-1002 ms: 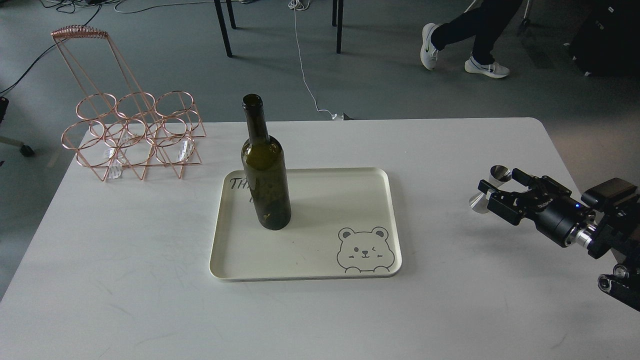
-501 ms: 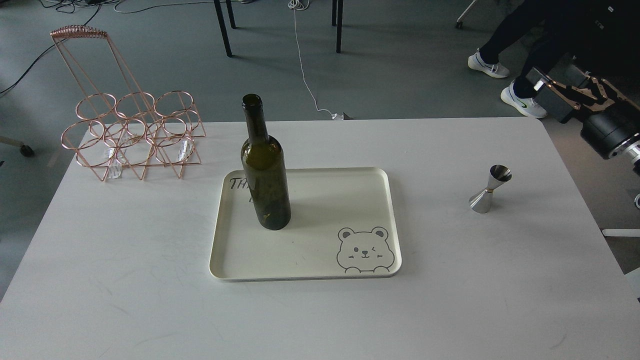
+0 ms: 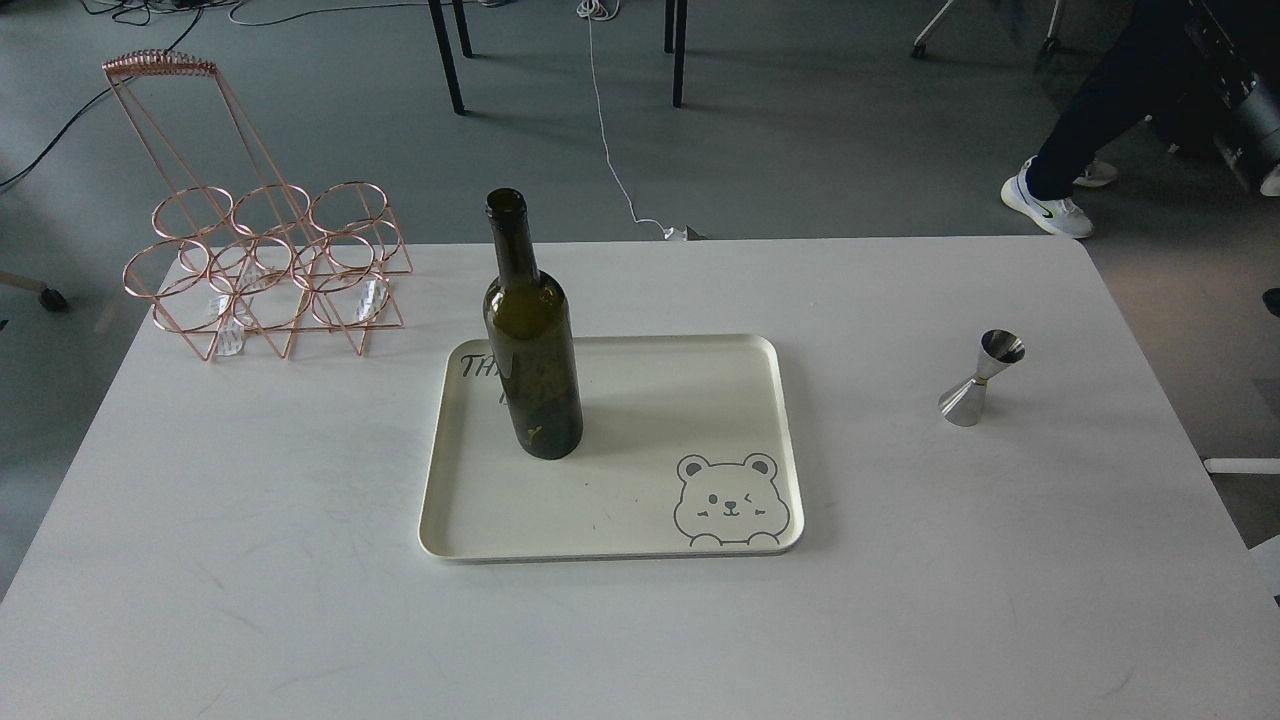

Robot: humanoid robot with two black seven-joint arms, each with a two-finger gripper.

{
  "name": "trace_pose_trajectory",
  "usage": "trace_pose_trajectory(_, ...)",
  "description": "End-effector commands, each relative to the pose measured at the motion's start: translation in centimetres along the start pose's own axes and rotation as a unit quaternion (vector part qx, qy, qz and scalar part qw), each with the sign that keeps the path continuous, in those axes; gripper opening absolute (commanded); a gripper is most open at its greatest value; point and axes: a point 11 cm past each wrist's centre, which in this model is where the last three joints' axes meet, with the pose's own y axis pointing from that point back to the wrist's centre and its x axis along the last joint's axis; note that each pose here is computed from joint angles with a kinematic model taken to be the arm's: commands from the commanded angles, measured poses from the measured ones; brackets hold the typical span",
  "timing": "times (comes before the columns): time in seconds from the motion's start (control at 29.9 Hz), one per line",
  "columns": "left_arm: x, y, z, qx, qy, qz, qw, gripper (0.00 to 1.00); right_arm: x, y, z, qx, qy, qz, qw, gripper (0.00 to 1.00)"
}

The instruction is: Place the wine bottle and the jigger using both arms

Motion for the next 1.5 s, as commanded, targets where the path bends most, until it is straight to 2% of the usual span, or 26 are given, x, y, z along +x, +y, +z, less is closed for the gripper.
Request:
trace_pose_trajectory(0.0,-2.8,-0.1,1.7,0.014,-0.053,-0.061,0.997,0.98,-0.2,-0.5,0.7,-0.021,-0.099,0.018,0.995,0.97)
trace_pose_trajectory(0.2,-5.8,0.3,2.6,0.043,-0.141,-0.130,0.981,0.98,0.4,-1.1,2.3,-0.042,-0.233,0.047,0.970,0.97)
trace_pose_trajectory(0.37,-8.8,1.0,2.6,0.072,-0.234,-0.198,0.949,0.98,1.6,-0.9,3.7,-0.045,-0.344,0.087,0.934,0.97)
trace_pose_trajectory(0.5,-11.5,1.8,2.2,0.092,-0.312,-0.257,0.910,0.98,2.3,0.0,5.1,-0.043,-0.431,0.112,0.894,0.97)
trace_pose_trajectory(0.67,-14.7,3.0,0.8,0.110,-0.424,-0.330,0.837,0.98,2.3,1.0,6.6,-0.047,-0.465,0.123,0.876,0.97)
trace_pose_trajectory(0.9,-20.1,4.0,-0.5,0.048,-0.534,-0.381,0.754,0.98,2.8,2.0,7.2,-0.032,-0.492,0.135,0.859,0.97)
trace_pose_trajectory(1.04,-23.0,4.1,-3.8,0.019,-0.578,-0.423,0.698,0.98,3.1,2.0,7.1,-0.026,-0.496,0.138,0.857,0.97)
trace_pose_trajectory(1.27,-26.3,4.3,-7.9,-0.044,-0.638,-0.449,0.624,0.97,3.2,2.0,7.1,-0.024,-0.497,0.138,0.856,0.97)
trace_pose_trajectory(1.37,-27.0,5.2,-9.6,-0.055,-0.640,-0.469,0.606,0.97,3.2,2.0,7.1,-0.024,-0.497,0.138,0.856,0.97)
trace_pose_trajectory(1.47,-27.5,5.9,-10.6,-0.070,-0.632,-0.474,0.608,0.97,3.3,1.9,6.9,-0.020,-0.500,0.140,0.854,0.97)
